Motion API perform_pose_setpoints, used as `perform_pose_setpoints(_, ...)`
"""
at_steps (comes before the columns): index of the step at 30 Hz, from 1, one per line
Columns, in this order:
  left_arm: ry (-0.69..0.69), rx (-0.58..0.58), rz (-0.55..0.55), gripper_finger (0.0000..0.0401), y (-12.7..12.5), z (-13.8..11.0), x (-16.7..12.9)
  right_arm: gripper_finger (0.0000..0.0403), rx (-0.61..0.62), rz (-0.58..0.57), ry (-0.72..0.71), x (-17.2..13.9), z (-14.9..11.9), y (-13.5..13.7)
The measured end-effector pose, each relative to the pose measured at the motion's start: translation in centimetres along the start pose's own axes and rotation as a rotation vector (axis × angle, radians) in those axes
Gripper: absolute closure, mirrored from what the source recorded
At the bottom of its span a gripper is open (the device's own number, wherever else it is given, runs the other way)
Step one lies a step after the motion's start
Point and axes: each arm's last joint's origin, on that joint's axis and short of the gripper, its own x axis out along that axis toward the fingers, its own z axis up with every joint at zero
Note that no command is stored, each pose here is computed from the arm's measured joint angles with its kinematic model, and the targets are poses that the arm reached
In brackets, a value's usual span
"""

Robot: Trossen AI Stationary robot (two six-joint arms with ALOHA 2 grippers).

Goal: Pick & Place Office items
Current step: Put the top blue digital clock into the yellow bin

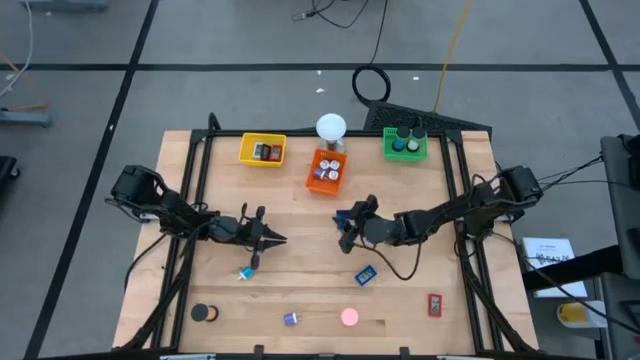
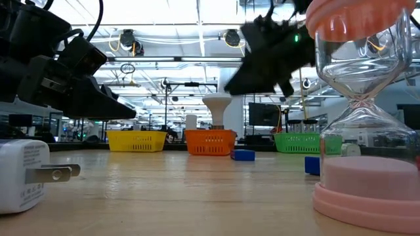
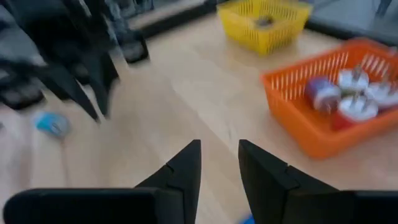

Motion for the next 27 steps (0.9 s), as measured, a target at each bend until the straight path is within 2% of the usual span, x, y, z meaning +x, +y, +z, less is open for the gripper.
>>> perform_pose_setpoints(6, -0.001, 0.004, 0.0, 0.0359, 0.0, 0.0, 0.0, 0.034, -0.041, -0.087, 0.111, 0.6, -1.4, -1.2)
perform_pose_setpoints(10, -0.002, 0.012, 0.002, 0.0359, 0.0, 0.0, 0.0, 0.0364, 0.053, -0.105, 0.103, 0.8, -0.7, -1.2)
perform_pose_setpoints(14, -0.002, 0.012, 0.002, 0.0359, 0.0, 0.0, 0.0, 0.0362, 0.066, -0.187, 0.207, 1.9, -1.3, -0.9)
perform_pose_setpoints(19, -0.001, 0.01, 0.003, 0.0359, 0.1, 0.0, 0.0, 0.0309, 0.106, -0.268, 0.267, 3.4, -0.5, 0.1)
perform_pose_setpoints(22, 0.003, 0.012, 0.003, 0.0359, 0.1, 0.0, 0.0, 0.0263, 0.113, -0.257, 0.338, 4.5, -1.2, 0.5)
perform_pose_setpoints(27, 0.012, 0.021, 0.004, 0.0359, 0.1, -0.1, 0.0, 0.0187, 0.118, -0.278, 0.364, 5.2, -1.6, 0.6)
